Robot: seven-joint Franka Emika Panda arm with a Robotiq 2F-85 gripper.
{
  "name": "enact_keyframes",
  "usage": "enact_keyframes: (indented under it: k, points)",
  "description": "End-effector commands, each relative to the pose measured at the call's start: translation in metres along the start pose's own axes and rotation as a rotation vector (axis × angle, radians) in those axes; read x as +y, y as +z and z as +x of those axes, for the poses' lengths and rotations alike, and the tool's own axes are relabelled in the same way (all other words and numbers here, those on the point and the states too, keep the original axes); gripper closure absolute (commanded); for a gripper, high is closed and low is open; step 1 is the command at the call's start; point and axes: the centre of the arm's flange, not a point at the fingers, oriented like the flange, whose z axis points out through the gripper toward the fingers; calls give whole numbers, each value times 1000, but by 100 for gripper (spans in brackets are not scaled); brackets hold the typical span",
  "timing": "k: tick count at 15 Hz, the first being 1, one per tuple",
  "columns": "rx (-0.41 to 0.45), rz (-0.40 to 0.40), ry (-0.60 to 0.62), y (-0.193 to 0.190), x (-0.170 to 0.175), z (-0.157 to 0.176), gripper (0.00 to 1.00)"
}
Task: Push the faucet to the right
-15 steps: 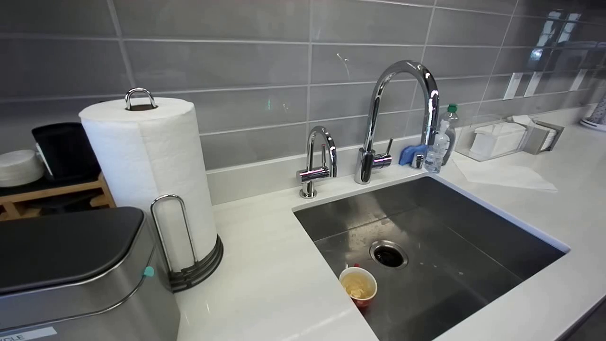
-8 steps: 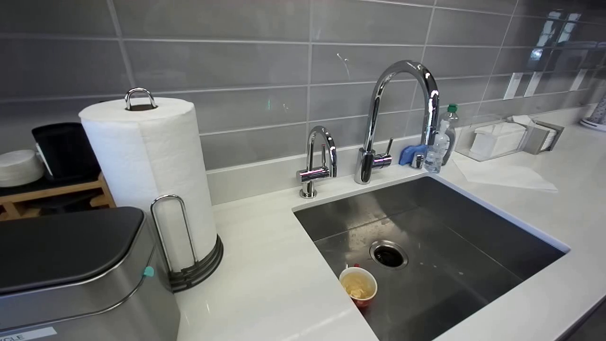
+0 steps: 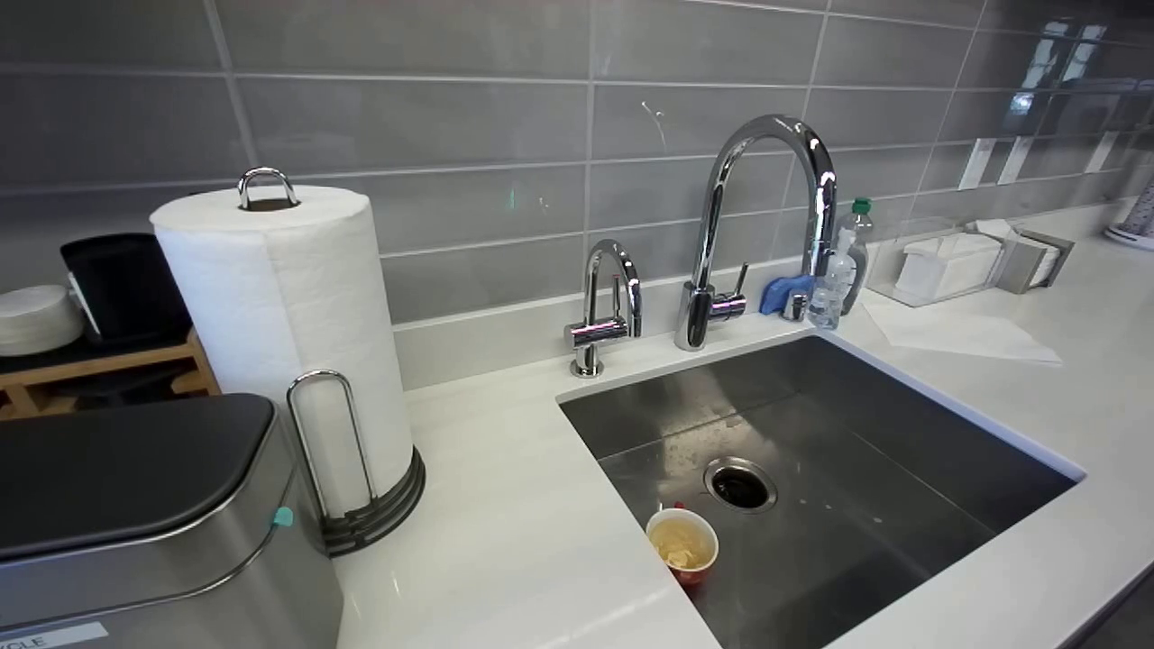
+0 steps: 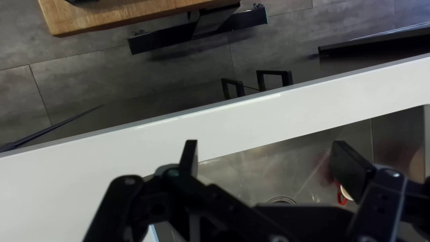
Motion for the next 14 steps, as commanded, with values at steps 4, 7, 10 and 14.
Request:
enact_keyframes:
  k: [4, 7, 10, 14]
  points:
    - [0, 0, 0, 0, 0, 0, 0]
    - [0, 0, 0, 0, 0, 0, 0]
    - [24, -17, -44, -1, -22, -3, 0]
    - [32, -102, -99, 5, -81, -19, 0]
